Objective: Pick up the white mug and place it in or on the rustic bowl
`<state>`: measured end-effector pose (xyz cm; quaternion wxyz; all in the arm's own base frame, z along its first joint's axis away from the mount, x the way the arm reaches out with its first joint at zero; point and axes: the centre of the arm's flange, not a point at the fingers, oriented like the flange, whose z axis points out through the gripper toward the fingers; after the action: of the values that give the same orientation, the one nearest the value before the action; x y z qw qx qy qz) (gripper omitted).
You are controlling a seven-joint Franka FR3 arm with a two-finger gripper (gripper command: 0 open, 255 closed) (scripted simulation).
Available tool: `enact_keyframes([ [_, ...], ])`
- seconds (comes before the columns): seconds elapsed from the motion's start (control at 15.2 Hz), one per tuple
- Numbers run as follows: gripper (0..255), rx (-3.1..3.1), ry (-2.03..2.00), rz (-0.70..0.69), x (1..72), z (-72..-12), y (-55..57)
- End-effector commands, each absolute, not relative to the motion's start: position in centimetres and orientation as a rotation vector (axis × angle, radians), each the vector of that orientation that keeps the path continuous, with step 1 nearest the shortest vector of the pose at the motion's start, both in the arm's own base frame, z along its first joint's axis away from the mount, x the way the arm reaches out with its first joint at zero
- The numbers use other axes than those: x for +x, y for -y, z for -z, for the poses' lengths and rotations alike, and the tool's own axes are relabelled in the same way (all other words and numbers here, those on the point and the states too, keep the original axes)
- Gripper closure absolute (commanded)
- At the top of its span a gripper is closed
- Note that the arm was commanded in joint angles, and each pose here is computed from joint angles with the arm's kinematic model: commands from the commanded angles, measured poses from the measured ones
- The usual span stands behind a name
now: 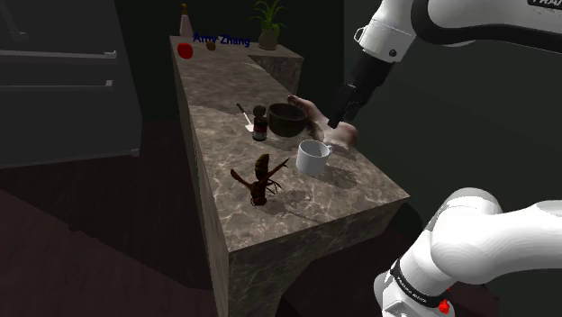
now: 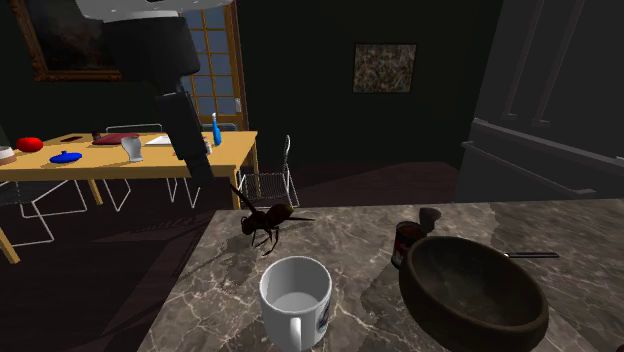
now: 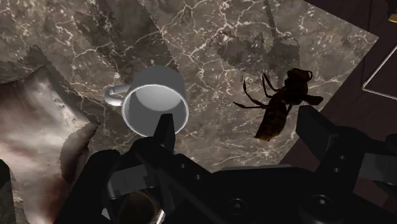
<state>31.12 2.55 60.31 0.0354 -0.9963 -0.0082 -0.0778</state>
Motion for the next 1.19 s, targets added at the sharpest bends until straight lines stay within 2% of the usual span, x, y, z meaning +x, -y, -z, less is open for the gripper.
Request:
enact_keyframes([
  [0.0,0,-3.061,0.025,0.239,31.1,-60.3,-2.5],
  [0.86,0,-3.187,-0.054,-0.031,43.2,-46.6,-0.9],
  [1.12,0,-3.189,-0.055,-0.036,43.3,-44.7,-0.8],
])
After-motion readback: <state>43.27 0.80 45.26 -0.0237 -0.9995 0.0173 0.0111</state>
